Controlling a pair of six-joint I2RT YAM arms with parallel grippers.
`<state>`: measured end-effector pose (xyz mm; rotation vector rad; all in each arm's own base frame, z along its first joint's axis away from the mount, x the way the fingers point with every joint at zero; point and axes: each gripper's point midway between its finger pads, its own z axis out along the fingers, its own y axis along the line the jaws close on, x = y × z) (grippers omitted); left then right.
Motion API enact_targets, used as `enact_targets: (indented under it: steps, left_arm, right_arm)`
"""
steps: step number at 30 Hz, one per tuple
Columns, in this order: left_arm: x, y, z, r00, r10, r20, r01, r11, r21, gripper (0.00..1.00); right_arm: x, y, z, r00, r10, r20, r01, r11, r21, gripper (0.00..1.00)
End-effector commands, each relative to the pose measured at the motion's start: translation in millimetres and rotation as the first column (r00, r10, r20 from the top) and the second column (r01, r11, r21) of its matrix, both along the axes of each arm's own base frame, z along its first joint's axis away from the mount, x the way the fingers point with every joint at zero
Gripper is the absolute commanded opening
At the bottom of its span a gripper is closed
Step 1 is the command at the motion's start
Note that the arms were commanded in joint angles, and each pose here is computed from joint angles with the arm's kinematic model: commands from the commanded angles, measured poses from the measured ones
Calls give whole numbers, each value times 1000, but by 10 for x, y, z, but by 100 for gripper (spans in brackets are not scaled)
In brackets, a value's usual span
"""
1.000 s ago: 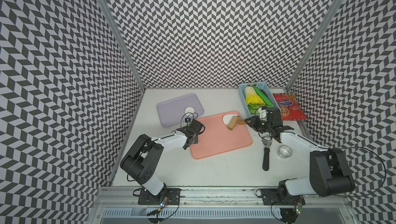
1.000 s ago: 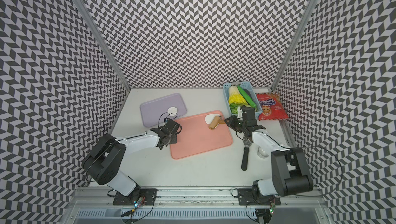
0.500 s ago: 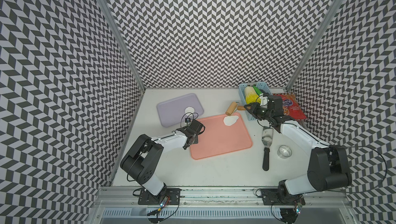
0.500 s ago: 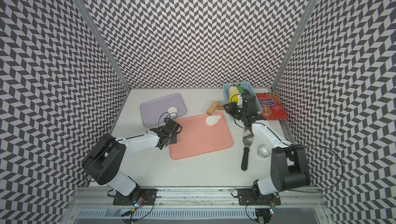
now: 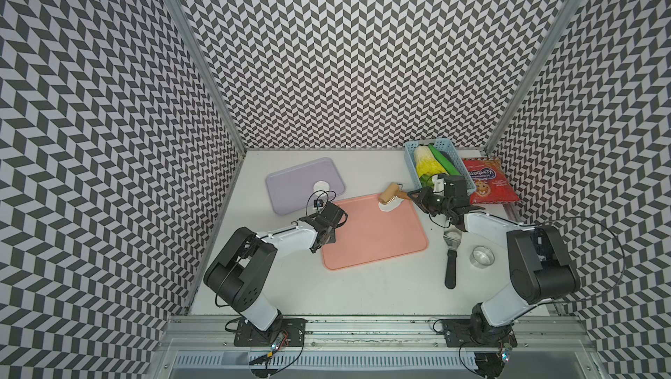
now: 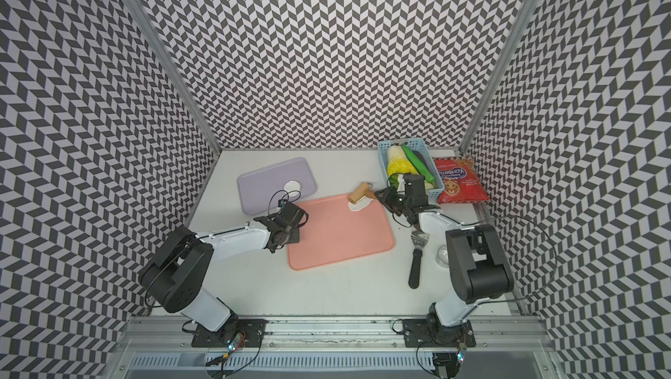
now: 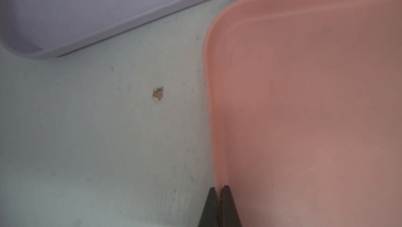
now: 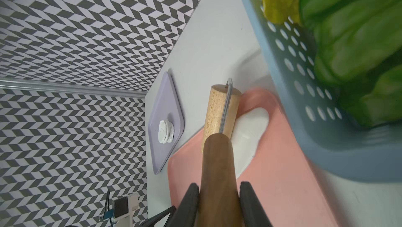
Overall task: Roll out the dumpling wrappers from the dough
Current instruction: Flatten out the dough on the work surface.
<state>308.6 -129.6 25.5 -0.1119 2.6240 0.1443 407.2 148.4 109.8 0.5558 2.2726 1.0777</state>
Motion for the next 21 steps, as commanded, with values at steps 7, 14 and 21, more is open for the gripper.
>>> enact_targets:
  steps: [7, 14, 21]
  left_arm:
    - [-359, 146, -216, 985, -51, -167, 68, 993, 95, 0]
    - [-352, 139, -223, 985, -52, -167, 69, 993, 93, 0]
    - [-355, 133, -231, 984, -55, -169, 71, 993, 90, 0]
  right_arm:
    - [-446, -110, -155, 996, -53, -72, 54, 999, 7, 0]
    - [-581, 43, -76, 994, 0, -105, 15, 990, 137, 0]
    - [-754, 163, -43, 987, 52, -149, -12, 967, 256, 0]
